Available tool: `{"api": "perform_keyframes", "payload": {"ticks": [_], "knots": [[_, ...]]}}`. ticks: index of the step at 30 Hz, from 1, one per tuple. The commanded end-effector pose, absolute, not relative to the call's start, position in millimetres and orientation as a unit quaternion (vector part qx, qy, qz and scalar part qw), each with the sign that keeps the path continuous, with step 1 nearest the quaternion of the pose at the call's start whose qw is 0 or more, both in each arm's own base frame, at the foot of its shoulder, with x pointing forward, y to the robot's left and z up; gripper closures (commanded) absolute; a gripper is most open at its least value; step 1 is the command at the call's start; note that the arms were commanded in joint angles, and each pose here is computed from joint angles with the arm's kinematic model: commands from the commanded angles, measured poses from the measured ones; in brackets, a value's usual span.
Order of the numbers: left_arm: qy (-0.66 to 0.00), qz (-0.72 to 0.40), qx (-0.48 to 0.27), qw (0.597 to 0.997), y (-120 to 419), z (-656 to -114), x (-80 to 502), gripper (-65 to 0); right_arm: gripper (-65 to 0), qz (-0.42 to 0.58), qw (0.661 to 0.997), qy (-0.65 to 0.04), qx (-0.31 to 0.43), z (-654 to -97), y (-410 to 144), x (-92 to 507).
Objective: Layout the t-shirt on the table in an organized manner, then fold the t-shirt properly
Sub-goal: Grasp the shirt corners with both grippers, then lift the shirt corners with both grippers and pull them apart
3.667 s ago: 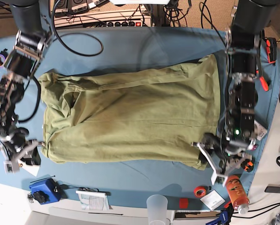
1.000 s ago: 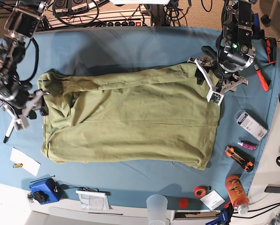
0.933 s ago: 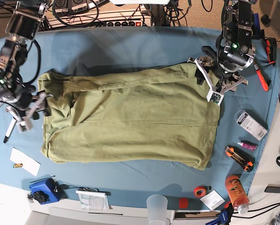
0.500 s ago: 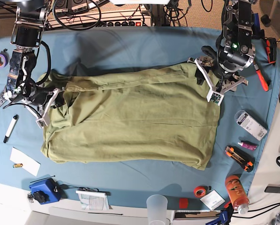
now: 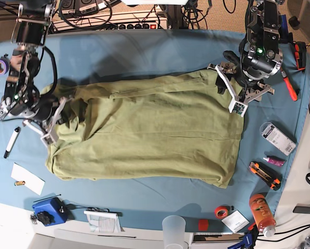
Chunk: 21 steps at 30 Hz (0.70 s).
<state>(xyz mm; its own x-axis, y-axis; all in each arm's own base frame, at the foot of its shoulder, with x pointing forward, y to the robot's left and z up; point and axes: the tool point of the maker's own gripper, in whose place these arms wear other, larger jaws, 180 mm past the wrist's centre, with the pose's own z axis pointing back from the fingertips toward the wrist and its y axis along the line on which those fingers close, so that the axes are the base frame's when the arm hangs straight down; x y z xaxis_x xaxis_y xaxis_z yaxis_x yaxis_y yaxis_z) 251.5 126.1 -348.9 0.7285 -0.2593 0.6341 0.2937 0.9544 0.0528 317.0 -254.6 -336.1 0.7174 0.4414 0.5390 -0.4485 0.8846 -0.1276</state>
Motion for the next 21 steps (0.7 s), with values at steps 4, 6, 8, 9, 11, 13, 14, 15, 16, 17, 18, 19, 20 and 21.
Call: {"api": "perform_keyframes", "payload": {"ticks": [4,6,8,9,11,13,14,15,16,17,18,19,20,21], "knots": [[-0.357,-0.150,-0.024,0.922,126.4,-339.3,257.7,-33.7,0.0,0.256,0.915,-0.312,-0.009,-319.1,-252.2,310.6],[-0.357,-0.150,-0.023,0.922,126.4,-339.2,257.9,-33.7,0.0,0.259,0.912,-0.318,-0.012,-316.6,-251.1,305.2],[-0.357,-0.150,-0.023,0.922,126.4,-339.2,257.9,-33.7,0.0,0.259,0.911,-0.321,-0.017,-313.8,-252.1,300.1],[-0.357,-0.150,-0.023,0.922,126.4,-339.2,257.9,-33.7,0.0,0.258,0.911,-0.323,-0.020,-312.5,-253.9,297.6],[-0.357,-0.150,-0.024,0.922,126.4,-339.3,257.7,-33.7,0.0,0.251,0.911,-0.326,-0.026,-309.5,-259.5,294.3],[-0.357,-0.150,-0.023,0.922,126.5,-339.1,257.9,-33.7,0.0,0.243,0.914,-0.325,-0.030,-308.8,-265.6,291.9],[-0.357,-0.150,-0.023,0.922,126.5,-339.2,257.9,-33.7,0.0,0.240,0.915,-0.323,-0.032,-308.7,-267.8,291.1],[-0.357,-0.150,-0.024,0.922,126.4,-339.1,257.9,-33.7,-2.6,0.240,0.916,-0.319,-0.034,-309.4,-268.8,290.1],[-0.357,-0.150,-0.024,0.922,126.4,-339.1,257.9,-33.7,-8.5,0.240,0.917,-0.316,-0.034,-310.3,-268.8,289.2],[-0.357,-0.150,-0.024,0.922,126.4,-339.1,257.9,-33.7,-12.9,0.240,0.918,-0.315,-0.032,-310.7,-268.3,288.7],[-0.357,-0.150,-0.024,0.922,126.3,-339.1,258.0,-33.7,-14.7,0.240,0.918,-0.314,-0.031,-311.2,-268.1,288.0],[-0.357,-0.150,-0.024,0.922,126.3,-339.1,258.0,-33.7,-14.7,0.240,0.919,-0.312,-0.031,-311.7,-268.2,287.5],[-0.357,-0.150,-0.024,0.922,126.3,-339.1,258.0,-33.7,-14.7,0.240,0.920,-0.309,-0.031,-312.4,-268.5,286.6],[-0.357,-0.150,-0.024,0.922,126.3,-339.1,258.0,-33.7,-14.6,0.240,0.921,-0.305,-0.030,-313.2,-268.6,285.4]]}}
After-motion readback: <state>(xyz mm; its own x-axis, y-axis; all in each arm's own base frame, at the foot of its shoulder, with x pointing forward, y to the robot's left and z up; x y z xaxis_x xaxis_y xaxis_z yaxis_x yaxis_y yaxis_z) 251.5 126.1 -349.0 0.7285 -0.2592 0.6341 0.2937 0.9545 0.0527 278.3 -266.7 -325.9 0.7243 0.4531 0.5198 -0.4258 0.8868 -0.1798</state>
